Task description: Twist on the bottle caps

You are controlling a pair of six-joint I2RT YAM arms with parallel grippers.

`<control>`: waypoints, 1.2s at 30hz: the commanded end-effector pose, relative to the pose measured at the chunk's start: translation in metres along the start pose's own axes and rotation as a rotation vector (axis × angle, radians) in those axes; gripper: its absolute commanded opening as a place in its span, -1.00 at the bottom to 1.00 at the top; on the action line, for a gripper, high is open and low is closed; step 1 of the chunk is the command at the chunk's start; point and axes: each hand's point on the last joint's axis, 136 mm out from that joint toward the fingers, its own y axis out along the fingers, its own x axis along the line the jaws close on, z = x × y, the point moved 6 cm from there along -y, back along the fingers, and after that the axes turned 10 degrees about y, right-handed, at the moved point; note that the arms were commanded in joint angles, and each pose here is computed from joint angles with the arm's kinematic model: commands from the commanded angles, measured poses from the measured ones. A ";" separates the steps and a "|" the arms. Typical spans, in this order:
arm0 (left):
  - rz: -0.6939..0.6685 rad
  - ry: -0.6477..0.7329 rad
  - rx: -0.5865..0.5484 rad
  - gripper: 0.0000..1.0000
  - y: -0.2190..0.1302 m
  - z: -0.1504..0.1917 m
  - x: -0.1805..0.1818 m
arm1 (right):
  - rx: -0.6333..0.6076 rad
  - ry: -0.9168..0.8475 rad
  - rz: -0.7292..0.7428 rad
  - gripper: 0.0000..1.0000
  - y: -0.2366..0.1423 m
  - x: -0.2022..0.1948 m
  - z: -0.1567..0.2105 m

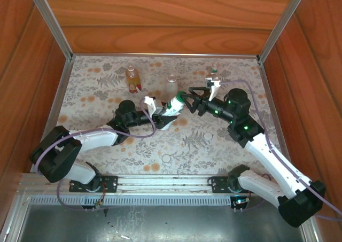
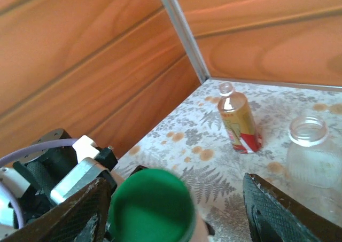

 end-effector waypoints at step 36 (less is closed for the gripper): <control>-0.716 0.456 0.318 -0.14 0.053 0.014 0.038 | 0.029 0.348 0.535 -1.00 0.021 -0.067 0.053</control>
